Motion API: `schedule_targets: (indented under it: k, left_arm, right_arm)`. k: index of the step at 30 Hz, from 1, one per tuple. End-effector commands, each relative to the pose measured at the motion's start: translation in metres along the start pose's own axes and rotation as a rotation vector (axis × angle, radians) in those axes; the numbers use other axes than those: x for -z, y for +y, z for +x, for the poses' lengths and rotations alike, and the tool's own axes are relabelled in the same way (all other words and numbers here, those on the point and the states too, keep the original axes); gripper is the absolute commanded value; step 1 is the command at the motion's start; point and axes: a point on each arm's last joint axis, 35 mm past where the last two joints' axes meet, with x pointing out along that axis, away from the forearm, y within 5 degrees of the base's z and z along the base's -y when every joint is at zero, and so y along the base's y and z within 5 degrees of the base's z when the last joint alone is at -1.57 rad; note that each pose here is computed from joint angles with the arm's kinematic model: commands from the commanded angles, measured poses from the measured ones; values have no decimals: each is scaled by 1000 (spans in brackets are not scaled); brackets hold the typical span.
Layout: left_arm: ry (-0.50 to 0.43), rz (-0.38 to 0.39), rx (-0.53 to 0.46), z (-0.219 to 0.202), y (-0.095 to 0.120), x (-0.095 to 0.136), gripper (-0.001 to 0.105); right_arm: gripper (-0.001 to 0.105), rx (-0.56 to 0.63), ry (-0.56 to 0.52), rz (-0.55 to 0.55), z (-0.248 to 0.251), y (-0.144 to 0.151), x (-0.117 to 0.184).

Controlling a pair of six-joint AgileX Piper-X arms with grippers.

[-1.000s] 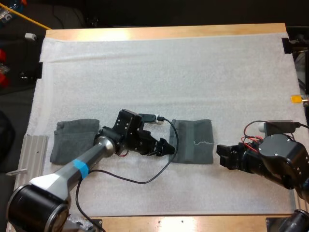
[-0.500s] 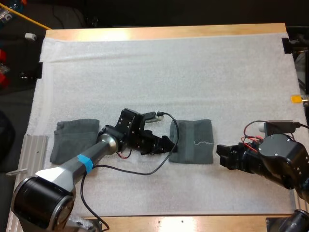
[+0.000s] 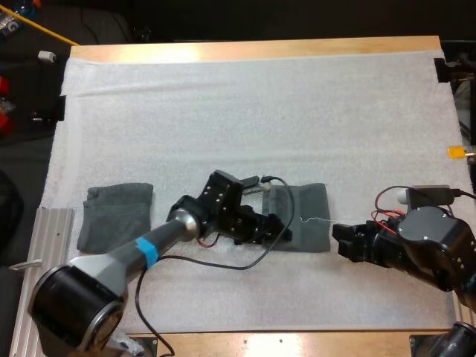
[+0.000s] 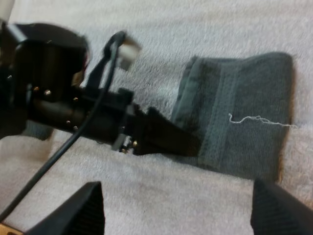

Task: Pick towel from pile, fold and stack

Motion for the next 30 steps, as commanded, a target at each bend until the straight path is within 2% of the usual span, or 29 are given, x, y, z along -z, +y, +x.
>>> schedule_targets:
  k: [1,6,10,14,16,18,24,27,30]
  left_arm:
    - [20,6,20,5,-7,-1,71]
    - [37,27,32,12,-16,-4,68]
    - [40,23,27,11,-15,-4,59]
    - [52,10,9,10,-12,-3,35]
    - [49,28,-13,6,-11,-1,15]
    - [48,51,-23,2,-12,1,2]
    - [19,143,-48,-32,-15,6,0]
    - [-14,202,-108,-57,-12,10,0]
    - [-44,258,-210,-83,-7,18,0]
  right_arm:
    - [62,-12,-2,0,-3,0,-1]
    - [62,-21,2,0,-3,1,-1]
    - [62,-21,2,0,-3,1,-1]
    - [62,-21,2,0,-3,1,-1]
    - [62,-21,2,0,-3,1,-1]
    - [62,-21,2,0,-3,1,-1]
    - [62,-21,2,0,-3,1,-1]
    - [62,-21,2,0,-3,1,-1]
    - [62,-21,2,0,-3,1,-1]
